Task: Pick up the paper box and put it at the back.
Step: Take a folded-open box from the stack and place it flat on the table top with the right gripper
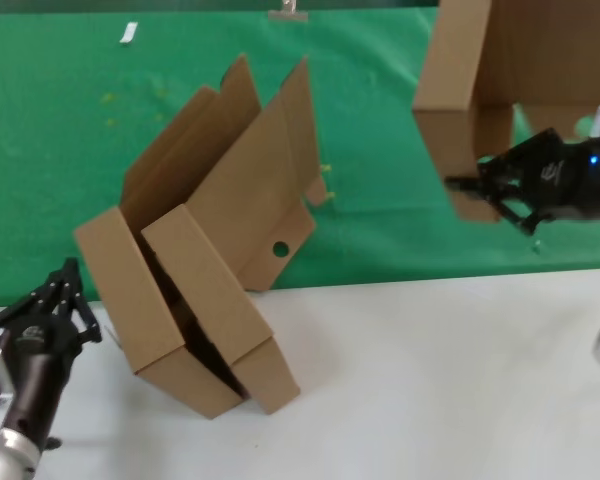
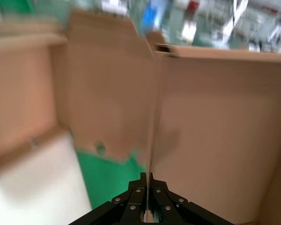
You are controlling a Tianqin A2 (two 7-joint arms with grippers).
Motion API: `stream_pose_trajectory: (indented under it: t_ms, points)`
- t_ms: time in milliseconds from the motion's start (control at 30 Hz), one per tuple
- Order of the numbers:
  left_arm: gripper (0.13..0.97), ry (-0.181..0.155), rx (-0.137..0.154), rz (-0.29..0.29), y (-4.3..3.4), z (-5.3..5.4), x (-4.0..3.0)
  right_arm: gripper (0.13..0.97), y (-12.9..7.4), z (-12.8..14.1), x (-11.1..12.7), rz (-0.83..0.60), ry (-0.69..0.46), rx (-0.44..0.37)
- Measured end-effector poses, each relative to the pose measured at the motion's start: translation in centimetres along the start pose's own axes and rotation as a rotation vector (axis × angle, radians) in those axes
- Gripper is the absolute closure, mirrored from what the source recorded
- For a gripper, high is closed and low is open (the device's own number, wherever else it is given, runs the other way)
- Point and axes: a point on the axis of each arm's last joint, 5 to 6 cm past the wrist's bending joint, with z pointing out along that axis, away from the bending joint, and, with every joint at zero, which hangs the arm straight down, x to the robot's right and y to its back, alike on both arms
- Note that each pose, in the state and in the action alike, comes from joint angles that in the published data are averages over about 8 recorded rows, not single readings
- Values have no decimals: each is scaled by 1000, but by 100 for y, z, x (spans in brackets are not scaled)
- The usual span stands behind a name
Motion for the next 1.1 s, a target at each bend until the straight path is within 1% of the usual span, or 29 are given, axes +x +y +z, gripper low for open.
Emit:
stream_pose_trajectory:
  t_ms: [167,300,400,467,567,667,767,900,1100]
  points:
    - [953,0,0,0,0,0,0,943,-91,-15,520,-115,104,-223]
    - [953,0,0,0,0,0,0,943,-217,39,883,-248,141,-432]
    - [953,0,0,0,0,0,0,943,-293,108,1055,-350,132,-590]
    - [953,0,0,0,0,0,0,943,-316,171,1121,-412,117,-682]
    - [953,0,0,0,0,0,0,943,-316,288,1157,-486,91,-785]
    - [953,0,0,0,0,0,0,943,-285,428,1124,-536,66,-844]
    - [953,0,0,0,0,0,0,943,-233,581,1034,-564,44,-870]
    - [953,0,0,0,0,0,0,943,-130,785,855,-571,21,-870]
    - [953,0,0,0,0,0,0,943,64,1024,564,-523,9,-840]
